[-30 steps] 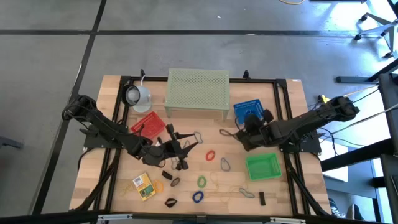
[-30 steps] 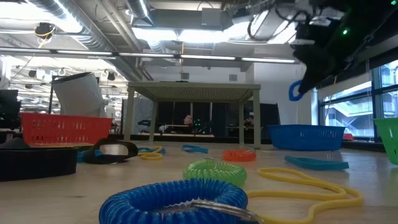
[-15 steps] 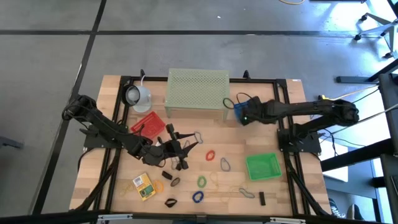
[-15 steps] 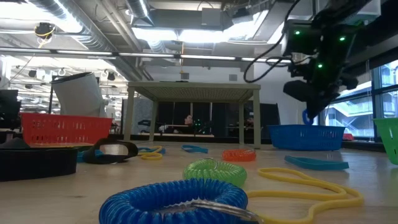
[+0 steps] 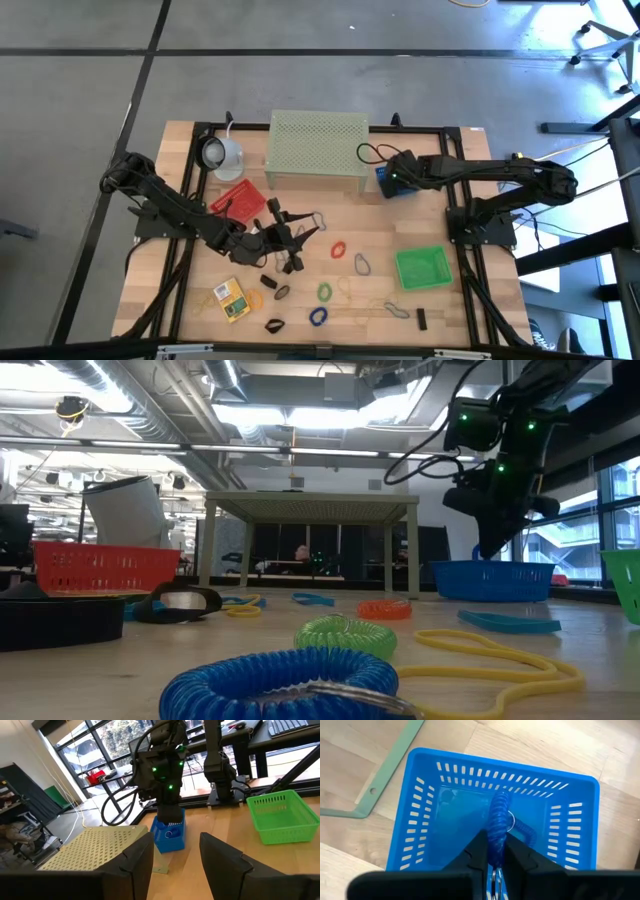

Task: Pick & Place Office Desk Supplies
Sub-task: Put the blue spring keychain into the blue bin, then put the orange spring keychain into the blue bin

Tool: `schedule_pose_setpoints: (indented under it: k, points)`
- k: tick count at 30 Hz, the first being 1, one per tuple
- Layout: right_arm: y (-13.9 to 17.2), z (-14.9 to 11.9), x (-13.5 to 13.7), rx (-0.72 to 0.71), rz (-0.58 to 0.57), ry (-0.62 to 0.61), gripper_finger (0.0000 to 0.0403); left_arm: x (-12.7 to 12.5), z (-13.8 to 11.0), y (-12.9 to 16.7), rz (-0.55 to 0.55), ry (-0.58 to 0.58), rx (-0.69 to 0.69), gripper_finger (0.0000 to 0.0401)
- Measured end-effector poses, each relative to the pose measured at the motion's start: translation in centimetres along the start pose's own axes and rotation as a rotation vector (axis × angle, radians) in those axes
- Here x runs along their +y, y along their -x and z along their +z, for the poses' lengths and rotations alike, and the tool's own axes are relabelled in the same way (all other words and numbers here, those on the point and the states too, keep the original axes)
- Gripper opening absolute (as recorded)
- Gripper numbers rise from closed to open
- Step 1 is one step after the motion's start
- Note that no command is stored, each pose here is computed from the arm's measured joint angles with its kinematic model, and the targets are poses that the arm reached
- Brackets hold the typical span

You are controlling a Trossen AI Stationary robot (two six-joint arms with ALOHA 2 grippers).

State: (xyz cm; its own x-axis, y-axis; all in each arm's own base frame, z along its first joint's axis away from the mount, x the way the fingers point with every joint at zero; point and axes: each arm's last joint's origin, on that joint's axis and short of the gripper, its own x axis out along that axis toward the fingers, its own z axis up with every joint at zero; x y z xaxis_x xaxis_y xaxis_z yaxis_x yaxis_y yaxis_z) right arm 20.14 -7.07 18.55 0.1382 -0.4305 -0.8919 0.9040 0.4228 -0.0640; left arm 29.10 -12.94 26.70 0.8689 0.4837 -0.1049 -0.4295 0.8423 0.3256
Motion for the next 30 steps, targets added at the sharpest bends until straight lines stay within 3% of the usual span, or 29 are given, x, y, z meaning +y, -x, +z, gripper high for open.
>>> schedule_pose_setpoints:
  k: [11,21,25,30]
  points:
    - [0.0,0.0,0.0,-0.005,-0.004,-0.006,0.0099,0.0,0.0,0.0,0.000,-0.027,0.001,0.0152]
    - [1.1,-1.2,1.3,-0.202,-0.097,-0.037,0.0134,0.5,-1.3,-0.9,0.008,-0.084,0.084,0.0150]
    - [1.9,-2.3,2.4,-0.259,-0.078,0.030,0.0134,1.1,-2.2,-1.9,-0.079,-0.040,0.149,0.0150]
    - [3.1,-2.1,3.8,-0.334,0.001,0.051,0.0135,1.8,-3.5,-3.2,-0.296,0.096,0.270,0.0146]
